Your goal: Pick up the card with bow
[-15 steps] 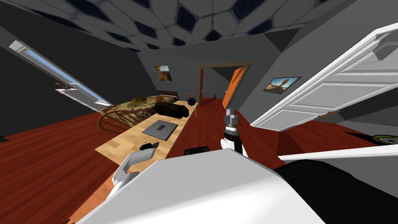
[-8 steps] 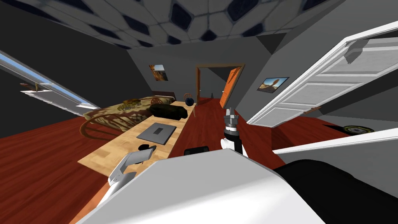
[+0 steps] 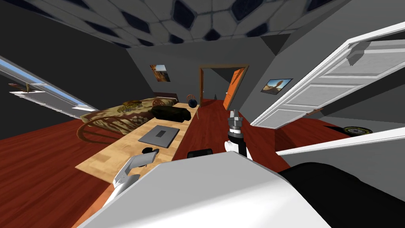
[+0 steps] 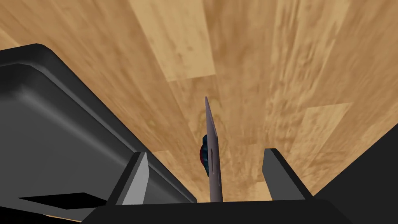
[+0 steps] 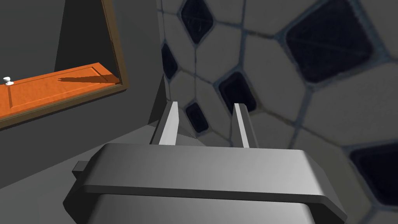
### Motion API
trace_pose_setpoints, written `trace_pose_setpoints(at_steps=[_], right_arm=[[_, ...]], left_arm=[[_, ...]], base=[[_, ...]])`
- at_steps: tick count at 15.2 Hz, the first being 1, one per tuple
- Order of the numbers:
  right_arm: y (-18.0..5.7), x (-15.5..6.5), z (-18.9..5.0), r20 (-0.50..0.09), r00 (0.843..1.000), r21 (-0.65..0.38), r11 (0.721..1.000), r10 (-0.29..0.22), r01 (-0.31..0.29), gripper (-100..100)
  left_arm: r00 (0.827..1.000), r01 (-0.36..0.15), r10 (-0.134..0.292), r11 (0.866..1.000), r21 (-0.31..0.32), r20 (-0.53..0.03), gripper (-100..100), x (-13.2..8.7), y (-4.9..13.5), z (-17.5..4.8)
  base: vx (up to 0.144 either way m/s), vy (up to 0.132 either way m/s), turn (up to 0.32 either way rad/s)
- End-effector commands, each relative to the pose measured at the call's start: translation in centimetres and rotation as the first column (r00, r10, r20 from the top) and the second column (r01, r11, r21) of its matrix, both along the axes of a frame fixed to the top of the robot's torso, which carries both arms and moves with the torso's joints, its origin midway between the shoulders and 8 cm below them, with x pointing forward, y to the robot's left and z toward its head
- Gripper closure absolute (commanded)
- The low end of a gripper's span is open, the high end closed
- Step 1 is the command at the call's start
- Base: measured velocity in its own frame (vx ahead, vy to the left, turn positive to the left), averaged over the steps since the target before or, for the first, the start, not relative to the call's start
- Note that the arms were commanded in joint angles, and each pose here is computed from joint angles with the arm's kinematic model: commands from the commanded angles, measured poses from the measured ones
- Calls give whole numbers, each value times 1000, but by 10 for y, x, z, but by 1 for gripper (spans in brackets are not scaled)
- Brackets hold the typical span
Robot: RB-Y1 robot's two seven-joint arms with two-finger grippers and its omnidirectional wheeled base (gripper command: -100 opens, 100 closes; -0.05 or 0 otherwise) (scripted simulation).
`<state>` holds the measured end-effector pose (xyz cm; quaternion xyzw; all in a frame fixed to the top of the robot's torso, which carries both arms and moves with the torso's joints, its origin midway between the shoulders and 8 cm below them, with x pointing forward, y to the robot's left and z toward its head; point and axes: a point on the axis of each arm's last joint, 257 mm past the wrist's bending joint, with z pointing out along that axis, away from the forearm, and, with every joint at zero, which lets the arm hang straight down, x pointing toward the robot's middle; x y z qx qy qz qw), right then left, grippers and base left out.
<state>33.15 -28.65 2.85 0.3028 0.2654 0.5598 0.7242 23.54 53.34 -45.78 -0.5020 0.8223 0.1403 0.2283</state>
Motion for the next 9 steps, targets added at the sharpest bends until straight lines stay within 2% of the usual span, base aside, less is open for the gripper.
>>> trace_pose_setpoints(at_steps=[1, 4, 5, 9], right_arm=[[0, 0, 0, 0, 1000, 0, 1000, 0, 0, 0], [0, 0, 0, 0, 1000, 0, 1000, 0, 0, 0], [0, 0, 0, 0, 1000, 0, 1000, 0, 0, 0], [0, 0, 0, 0, 1000, 0, 1000, 0, 0, 0]], left_arm=[[1000, 0, 0, 1000, 0, 0, 100, 0, 0, 0], [1000, -4, 4, 1000, 0, -2, 100, -2, 1, 0], [1000, 2, -2, 1000, -2, -3, 100, 0, -2, 6], [1000, 4, -4, 1000, -3, -4, 100, 0, -2, 11]], base=[[0, 0, 0], [0, 2, 15], [0, -13, 14], [3, -28, 14]])
